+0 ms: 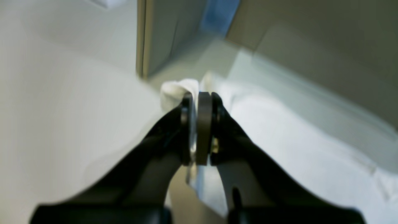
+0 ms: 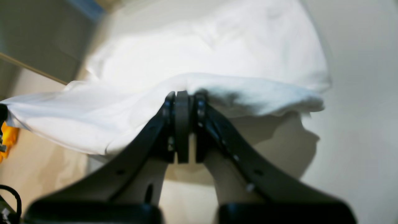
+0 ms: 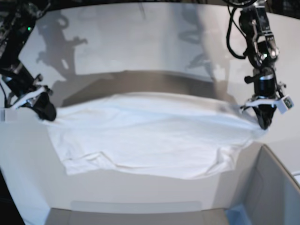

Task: Layout the t-shirt on the table in an organized manner, then fold the t-shirt properly
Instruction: 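Lift the shirt by the shoulders and flip it over, laying it down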

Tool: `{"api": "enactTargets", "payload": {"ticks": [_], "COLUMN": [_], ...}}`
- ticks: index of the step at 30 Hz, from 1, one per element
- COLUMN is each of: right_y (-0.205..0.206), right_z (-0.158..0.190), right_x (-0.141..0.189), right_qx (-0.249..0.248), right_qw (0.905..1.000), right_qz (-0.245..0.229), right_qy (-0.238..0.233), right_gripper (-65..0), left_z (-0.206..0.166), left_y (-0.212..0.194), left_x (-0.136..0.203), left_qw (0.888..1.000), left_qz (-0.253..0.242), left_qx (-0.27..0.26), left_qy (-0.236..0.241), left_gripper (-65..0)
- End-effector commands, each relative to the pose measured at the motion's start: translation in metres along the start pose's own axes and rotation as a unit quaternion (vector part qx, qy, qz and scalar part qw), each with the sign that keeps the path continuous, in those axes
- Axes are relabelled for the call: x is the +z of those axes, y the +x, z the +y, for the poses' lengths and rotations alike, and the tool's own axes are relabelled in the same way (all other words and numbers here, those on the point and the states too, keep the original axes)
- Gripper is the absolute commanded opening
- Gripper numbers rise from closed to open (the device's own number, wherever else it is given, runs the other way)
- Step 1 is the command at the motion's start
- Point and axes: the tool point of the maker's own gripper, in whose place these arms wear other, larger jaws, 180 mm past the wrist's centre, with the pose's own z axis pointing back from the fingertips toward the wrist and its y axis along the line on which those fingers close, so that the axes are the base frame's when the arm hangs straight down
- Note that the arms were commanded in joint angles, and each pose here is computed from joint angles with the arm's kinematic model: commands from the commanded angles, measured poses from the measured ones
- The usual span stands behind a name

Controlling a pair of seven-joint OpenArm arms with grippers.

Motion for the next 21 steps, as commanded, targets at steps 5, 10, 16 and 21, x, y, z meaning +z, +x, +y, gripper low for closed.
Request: {"api": "enactTargets", "payload": {"ticks": [5,10,16,21], "right_y": [0.112,0.175,0.219,0.233], "right_z": [0.032,0.066,0.092,0.094], "right_x": [0.009,0.024,0.056,0.095], "right_qx": [0.065,0.086,0.098,0.075], "right_qw": [0.9825,0.9573,0.9265,0.8982], "right_qz": [-0.17,-0.264,-0.339,-0.394], "right_qy": [0.039,0.081,0.131,0.179], "right_gripper": [-65.0,-65.0,-65.0,-65.0], "left_z": [-0.029,-0.044,-0.037,-0.017], "left_y": [0.104,0.169,0.205,0.225], "left_x": [0.004,0.026,0.05,0.073], "left_qw": [0.979,0.939,0.9,0.87], "left_qz": [-0.199,-0.34,-0.433,-0.492], "left_qx": [0.009,0.025,0.029,0.02], "left_qy": [-0.034,-0.051,-0.042,-0.014], "left_gripper": [-65.0,-65.0,-65.0,-65.0]}}
